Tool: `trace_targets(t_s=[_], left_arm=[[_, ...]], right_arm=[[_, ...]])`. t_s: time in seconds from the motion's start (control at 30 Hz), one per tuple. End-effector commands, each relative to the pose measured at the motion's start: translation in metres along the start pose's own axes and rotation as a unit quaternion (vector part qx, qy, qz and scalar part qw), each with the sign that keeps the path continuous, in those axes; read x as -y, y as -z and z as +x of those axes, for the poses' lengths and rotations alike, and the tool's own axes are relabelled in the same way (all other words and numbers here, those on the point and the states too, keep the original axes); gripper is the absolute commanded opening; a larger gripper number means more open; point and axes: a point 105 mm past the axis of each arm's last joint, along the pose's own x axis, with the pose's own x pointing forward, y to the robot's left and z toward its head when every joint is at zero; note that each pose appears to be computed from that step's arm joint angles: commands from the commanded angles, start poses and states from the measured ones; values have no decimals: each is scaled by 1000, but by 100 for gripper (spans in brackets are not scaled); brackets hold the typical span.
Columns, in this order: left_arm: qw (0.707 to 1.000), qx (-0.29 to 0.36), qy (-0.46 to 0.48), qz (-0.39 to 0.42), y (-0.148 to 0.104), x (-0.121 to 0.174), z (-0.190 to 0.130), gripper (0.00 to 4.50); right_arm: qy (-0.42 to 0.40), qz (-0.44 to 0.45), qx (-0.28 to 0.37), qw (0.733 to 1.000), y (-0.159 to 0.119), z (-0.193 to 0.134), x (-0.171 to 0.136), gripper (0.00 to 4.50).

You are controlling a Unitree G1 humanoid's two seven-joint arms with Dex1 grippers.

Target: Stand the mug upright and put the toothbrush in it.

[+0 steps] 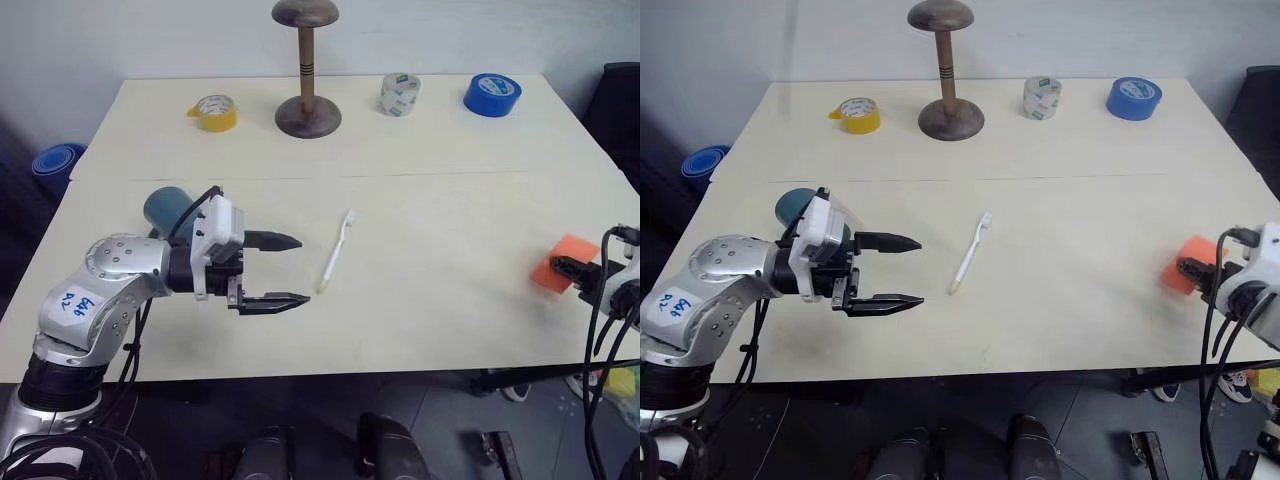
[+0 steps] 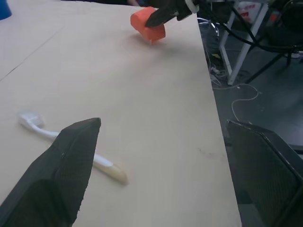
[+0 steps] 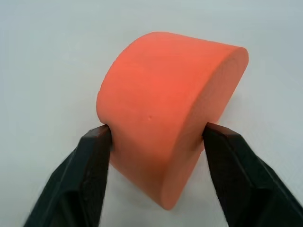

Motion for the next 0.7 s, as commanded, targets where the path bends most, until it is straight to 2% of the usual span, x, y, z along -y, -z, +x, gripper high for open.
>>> trace_targets(t_s=[0.03, 0.07, 0.23, 0.33, 0.4, 0.5, 0.57, 0.6, 0.63, 0.7], left_arm=[[1000, 2, -10, 22, -7, -2, -4, 450], [1000, 2, -12, 21, -7, -2, -5, 450], [999, -5, -32, 15, -3, -1, -12, 450], [999, -5, -54, 8, -2, -1, -18, 450], [998, -6, -64, 6, -1, 0, -22, 450], [996, -13, -94, 0, 0, -4, -33, 450], [992, 0, -126, -19, -3, -9, -42, 450], [990, 4, -141, -27, -4, -12, -46, 450], [985, 12, -167, -40, -6, -16, -53, 450], [977, 18, -204, -58, -8, -20, -62, 450]], right_arm=[[3, -13, 26, 1000, -11, -3, 3, 428], [1, -19, 29, 999, -13, -5, 2, 449], [12, -117, 33, 993, -31, -27, 3, 449], [1, -248, 24, 968, -53, -51, -9, 449], [-23, -274, 26, 961, -64, -61, -23, 449], [-120, -270, 51, 954, -80, -72, -77, 449], [-195, -289, 67, 935, -80, -75, -118, 449], [-232, -293, 70, 925, -78, -78, -135, 449], [-297, -296, 70, 905, -72, -84, -163, 449], [-382, -306, 66, 870, -62, -96, -196, 449]])
